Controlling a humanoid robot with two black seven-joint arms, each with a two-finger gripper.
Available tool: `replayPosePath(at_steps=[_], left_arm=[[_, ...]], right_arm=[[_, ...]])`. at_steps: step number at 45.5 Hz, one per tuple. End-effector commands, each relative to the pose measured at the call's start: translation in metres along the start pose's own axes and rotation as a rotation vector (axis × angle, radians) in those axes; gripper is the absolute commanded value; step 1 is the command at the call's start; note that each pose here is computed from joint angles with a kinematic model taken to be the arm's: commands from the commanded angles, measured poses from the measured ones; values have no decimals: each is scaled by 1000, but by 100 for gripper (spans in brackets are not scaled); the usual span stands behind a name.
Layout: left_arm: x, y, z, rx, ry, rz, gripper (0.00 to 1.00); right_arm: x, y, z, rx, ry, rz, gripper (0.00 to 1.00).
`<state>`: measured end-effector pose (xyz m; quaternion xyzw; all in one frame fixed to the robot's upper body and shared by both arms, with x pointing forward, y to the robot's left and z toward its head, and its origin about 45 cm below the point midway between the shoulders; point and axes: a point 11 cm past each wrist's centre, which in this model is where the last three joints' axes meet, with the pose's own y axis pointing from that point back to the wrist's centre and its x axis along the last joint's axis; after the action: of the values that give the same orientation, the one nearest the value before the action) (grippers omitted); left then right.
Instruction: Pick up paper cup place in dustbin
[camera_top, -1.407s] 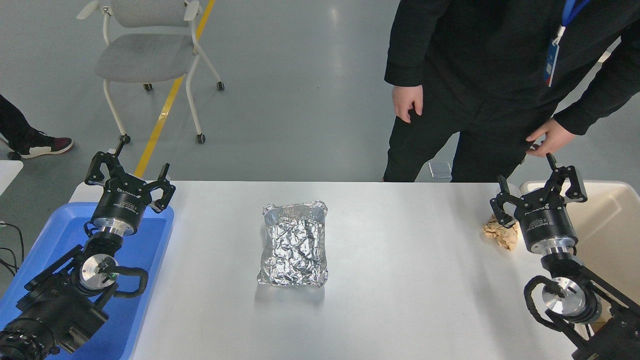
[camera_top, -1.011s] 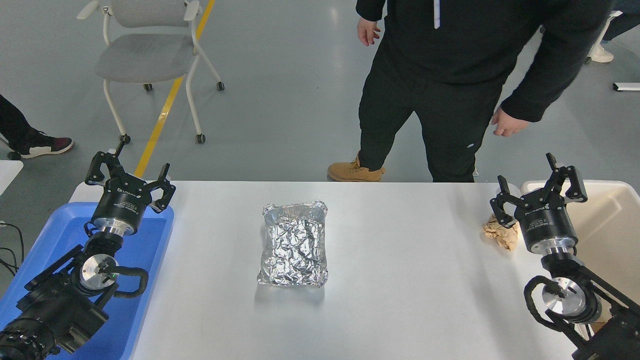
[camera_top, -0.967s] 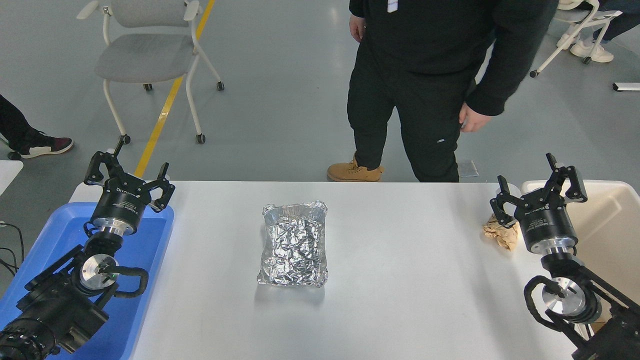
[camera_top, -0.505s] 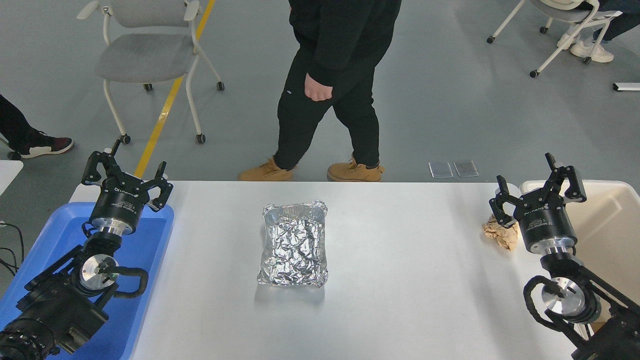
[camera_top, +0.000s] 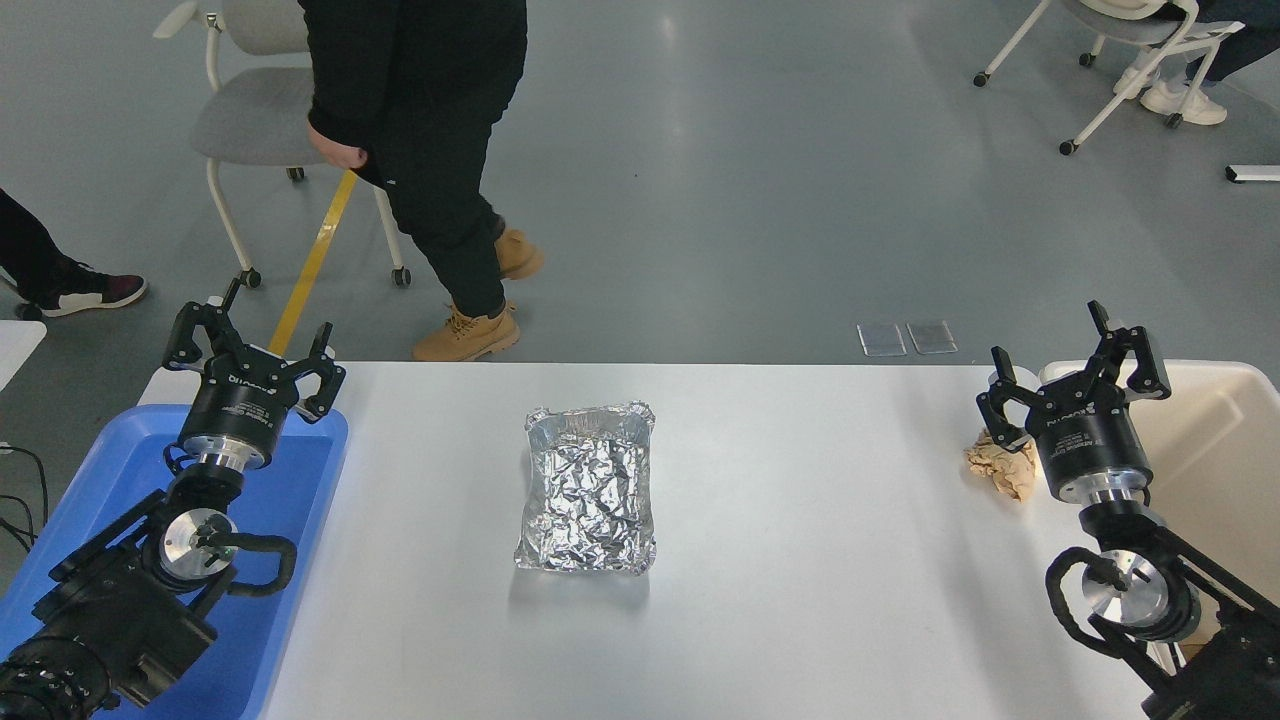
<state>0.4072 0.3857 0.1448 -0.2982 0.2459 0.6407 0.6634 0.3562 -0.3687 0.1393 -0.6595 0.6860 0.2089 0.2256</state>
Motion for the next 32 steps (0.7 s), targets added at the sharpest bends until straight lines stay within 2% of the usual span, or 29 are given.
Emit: replayPosePath(at_steps=[1,17,32], left_arm=[[0,0,0,0,0,0,99],[0,0,0,0,0,0,99],[0,0,0,0,0,0,99]], right_arm=[[-8,-7,2,-14,21,-22,100],[-16,-42,-39,-71,282,-93,100],[-32,-78,-101,-208,757,-216,100]])
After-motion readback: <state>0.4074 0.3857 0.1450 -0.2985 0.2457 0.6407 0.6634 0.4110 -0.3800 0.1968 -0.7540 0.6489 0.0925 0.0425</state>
